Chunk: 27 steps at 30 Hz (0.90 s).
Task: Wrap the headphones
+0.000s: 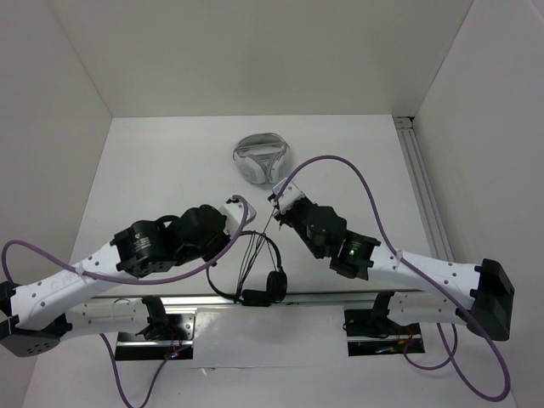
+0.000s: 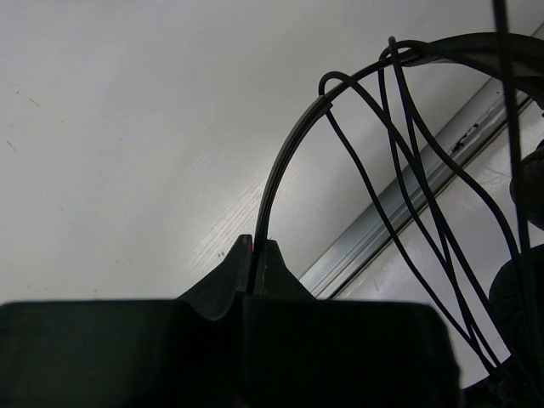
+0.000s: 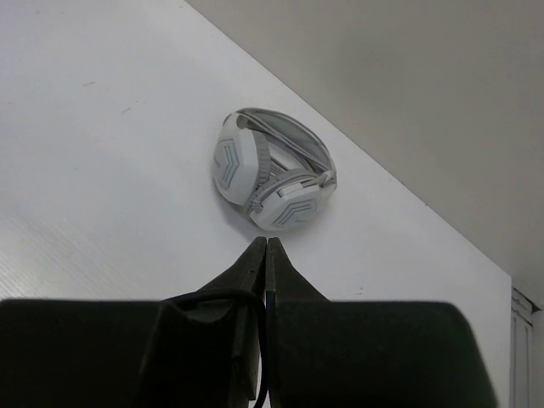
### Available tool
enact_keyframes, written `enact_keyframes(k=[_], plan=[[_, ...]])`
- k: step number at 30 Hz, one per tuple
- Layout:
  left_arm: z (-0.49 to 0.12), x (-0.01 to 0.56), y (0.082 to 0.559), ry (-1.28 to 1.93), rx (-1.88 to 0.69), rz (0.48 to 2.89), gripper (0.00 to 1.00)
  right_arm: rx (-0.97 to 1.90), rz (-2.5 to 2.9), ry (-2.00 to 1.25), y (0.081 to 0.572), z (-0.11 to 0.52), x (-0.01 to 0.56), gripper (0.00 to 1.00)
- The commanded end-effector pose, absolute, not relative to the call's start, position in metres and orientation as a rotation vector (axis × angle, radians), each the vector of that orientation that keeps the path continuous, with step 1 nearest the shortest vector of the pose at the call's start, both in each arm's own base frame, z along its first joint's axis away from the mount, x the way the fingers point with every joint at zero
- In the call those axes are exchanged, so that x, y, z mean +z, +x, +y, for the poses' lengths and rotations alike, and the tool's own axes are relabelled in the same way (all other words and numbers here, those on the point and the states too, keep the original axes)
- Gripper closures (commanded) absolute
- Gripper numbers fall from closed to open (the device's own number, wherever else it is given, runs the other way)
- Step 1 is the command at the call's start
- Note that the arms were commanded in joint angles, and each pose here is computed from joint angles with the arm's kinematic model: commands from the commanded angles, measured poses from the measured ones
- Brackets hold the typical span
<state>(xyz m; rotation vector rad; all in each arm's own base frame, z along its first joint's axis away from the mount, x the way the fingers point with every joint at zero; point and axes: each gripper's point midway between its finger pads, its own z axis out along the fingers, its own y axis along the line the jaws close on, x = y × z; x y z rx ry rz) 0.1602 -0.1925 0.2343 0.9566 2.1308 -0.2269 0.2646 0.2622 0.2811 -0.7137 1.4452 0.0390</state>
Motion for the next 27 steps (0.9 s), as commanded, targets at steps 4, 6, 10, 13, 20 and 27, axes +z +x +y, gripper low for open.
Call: enact_keyframes(k=[4,6,10,13,20,27], plan=[[-0.200,0.273,0.162,0.930,-0.297,2.041,1.00,0.241,1.438,-0.711,0.274,0.284,0.273,0.91],[-0.202,0.288,0.165,0.900,-0.314,2.009,1.00,0.324,1.440,-0.726,0.270,0.293,0.262,0.91],[-0.205,0.306,0.167,0.878,-0.344,1.962,1.00,0.421,1.439,-0.735,0.270,0.308,0.243,0.91],[-0.212,0.320,0.164,0.905,-0.400,1.918,1.00,0.464,1.463,-0.747,0.276,0.314,0.227,0.91],[-0.209,0.349,0.174,0.829,-0.380,1.858,1.00,0.553,1.484,-0.791,0.276,0.330,0.214,0.91],[-0.215,0.367,0.193,0.762,-0.349,1.709,1.00,0.760,1.447,-0.823,0.256,0.348,0.209,0.90]])
